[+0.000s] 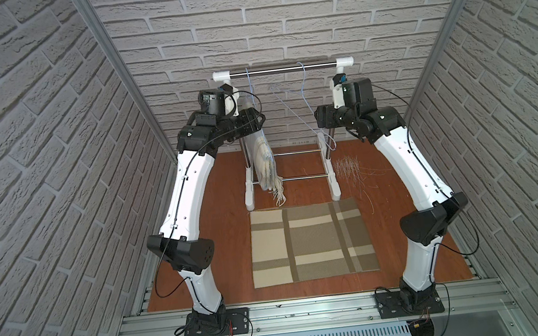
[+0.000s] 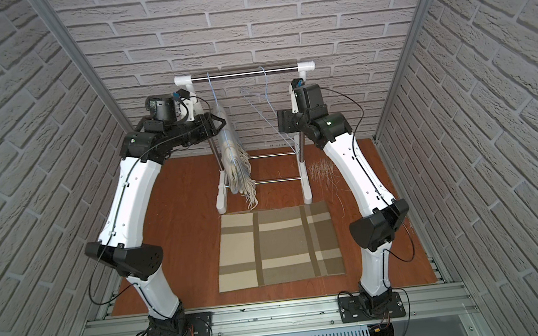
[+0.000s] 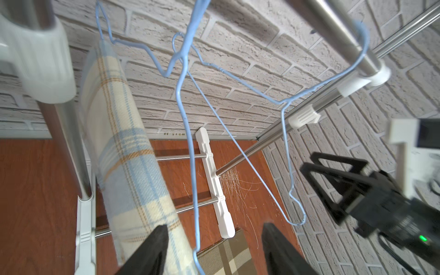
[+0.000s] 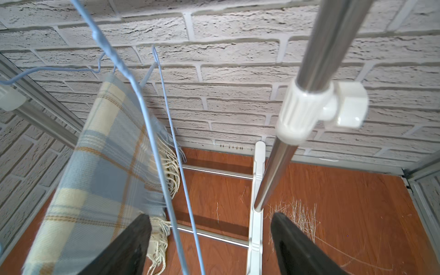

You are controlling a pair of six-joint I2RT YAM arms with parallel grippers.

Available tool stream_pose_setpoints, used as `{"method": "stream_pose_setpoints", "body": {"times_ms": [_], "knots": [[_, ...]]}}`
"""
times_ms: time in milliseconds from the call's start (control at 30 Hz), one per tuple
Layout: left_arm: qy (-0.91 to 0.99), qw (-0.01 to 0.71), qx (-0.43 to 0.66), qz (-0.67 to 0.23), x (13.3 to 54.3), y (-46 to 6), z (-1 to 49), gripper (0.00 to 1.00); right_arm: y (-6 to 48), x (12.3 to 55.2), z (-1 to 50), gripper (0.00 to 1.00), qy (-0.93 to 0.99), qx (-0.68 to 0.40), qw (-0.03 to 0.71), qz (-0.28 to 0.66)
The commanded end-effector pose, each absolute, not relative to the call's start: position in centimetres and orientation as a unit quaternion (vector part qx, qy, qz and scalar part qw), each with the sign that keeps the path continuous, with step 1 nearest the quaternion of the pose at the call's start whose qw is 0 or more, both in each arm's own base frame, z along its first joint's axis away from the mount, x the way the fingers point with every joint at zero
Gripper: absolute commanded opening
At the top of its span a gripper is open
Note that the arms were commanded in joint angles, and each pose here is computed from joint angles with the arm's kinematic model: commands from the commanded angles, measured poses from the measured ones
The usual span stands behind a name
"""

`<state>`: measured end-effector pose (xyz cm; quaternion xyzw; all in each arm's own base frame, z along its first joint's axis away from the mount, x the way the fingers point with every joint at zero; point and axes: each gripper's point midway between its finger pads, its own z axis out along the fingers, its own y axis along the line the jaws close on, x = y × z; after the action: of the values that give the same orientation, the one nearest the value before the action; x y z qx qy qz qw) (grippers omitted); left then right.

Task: Hang the scarf on the hanger
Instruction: Place the hanger at the clothesline, then pick up the hanger from the clothesline.

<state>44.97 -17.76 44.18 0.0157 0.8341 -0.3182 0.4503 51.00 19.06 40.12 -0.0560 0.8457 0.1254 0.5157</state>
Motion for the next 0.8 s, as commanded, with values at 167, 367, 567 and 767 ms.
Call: {"method": "stream_pose_setpoints", "body": {"times_ms": [167,367,567,767], "knots": [[0.791,0.506,0.017,-0.344,42.1,-17.8,47.8,0.67,22.5,52.7,37.3,0.76,0.848,-0.116,0.479,0.197],[0.792,0.501,0.005,-0.350,41.7,-17.8,46.7,0.66,22.9,53.2,36.8,0.11,0.848,-0.119,0.476,0.202],[0.791,0.495,0.009,-0.359,41.7,-18.6,46.4,0.65,22.8,52.6,37.9,0.03,0.843,-0.117,0.482,0.206],[0.788,0.488,0.027,-0.373,41.6,-20.5,46.7,0.65,22.2,51.3,41.4,0.03,0.828,-0.114,0.525,0.164]]}}
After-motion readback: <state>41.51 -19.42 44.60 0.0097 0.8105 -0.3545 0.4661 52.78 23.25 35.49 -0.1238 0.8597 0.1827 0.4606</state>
